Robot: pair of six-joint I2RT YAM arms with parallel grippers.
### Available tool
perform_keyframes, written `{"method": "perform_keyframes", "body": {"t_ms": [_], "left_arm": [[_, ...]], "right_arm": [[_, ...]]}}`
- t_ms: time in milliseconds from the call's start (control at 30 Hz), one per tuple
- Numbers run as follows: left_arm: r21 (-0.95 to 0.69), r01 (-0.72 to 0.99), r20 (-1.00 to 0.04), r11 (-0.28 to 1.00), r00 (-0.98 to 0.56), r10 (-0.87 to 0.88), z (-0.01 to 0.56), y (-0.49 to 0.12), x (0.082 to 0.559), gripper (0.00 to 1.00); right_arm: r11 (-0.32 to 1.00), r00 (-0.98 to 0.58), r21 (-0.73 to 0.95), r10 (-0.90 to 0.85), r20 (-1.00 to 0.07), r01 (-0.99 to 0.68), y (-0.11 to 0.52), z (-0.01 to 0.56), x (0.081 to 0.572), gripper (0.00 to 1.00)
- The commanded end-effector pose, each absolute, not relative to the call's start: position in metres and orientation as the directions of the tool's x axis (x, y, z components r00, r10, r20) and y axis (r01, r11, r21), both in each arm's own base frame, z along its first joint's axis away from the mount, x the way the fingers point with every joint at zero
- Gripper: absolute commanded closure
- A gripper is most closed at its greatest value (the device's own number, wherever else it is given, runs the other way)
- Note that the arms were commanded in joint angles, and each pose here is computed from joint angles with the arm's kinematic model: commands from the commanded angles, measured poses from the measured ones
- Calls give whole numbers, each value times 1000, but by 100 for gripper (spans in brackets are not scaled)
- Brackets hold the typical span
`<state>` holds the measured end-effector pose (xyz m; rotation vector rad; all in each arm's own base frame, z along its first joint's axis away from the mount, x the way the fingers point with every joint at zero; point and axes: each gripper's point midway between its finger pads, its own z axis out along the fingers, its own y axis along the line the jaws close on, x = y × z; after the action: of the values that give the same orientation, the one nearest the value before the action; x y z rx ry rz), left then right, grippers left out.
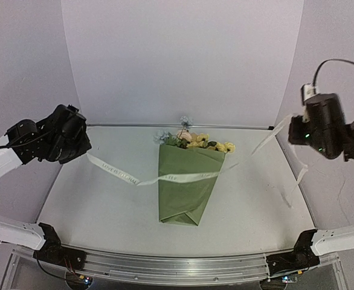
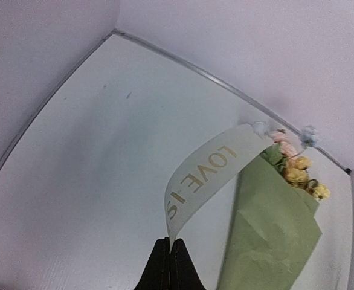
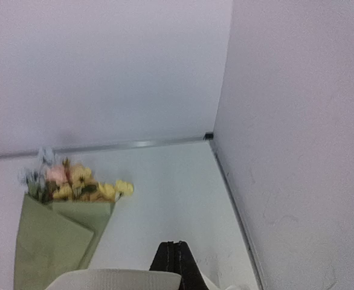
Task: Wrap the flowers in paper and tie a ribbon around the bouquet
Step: Pick up the ribbon at the center of the board, then pick up the folded bouquet from the center of the board.
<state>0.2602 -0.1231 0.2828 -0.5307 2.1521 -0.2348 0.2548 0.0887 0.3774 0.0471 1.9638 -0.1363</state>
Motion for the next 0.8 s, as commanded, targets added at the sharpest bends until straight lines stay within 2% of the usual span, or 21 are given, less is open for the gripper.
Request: {"method": "perform_keyframes", "body": {"t_ms": [0,67,167,300,400,500,667,700,767], "left_arm": [[-267,-495,-701,827,-489,-519,232,-52,231,100],[-254,-535,-684,806,-489,-541,205,-39,222,100],[-230,-598,-661,768,-483,-574,175,-26,208,100],[-237,-659,-642,714,-446,-624,155,-17,199,100],[-231,-705,-640,671,-410,-651,146,-5,195,100],[-211,-722,-634,659,-411,-654,135,3,201,100],[-221,-766,-556,604,-410,-723,110,12,216,99],[-224,-768,-546,600,-412,-730,106,13,219,93],[-235,-778,-521,583,-406,-751,100,18,224,73]], "right_arm": [[991,-759,-93,-137,-637,-101,145,207,233,100],[989,-830,-89,-145,-538,-115,153,150,212,100],[992,-886,-48,-125,-446,-116,163,99,184,100],[999,-928,-5,-51,-368,-53,165,61,163,100],[999,-935,-36,-14,-353,-2,155,49,158,100],[999,-939,-48,-9,-345,9,152,45,157,91],[997,-937,-70,1,-349,27,147,41,157,74],[997,-935,-69,5,-355,31,145,42,157,70],[997,-933,-62,12,-359,36,144,42,156,59]]}}
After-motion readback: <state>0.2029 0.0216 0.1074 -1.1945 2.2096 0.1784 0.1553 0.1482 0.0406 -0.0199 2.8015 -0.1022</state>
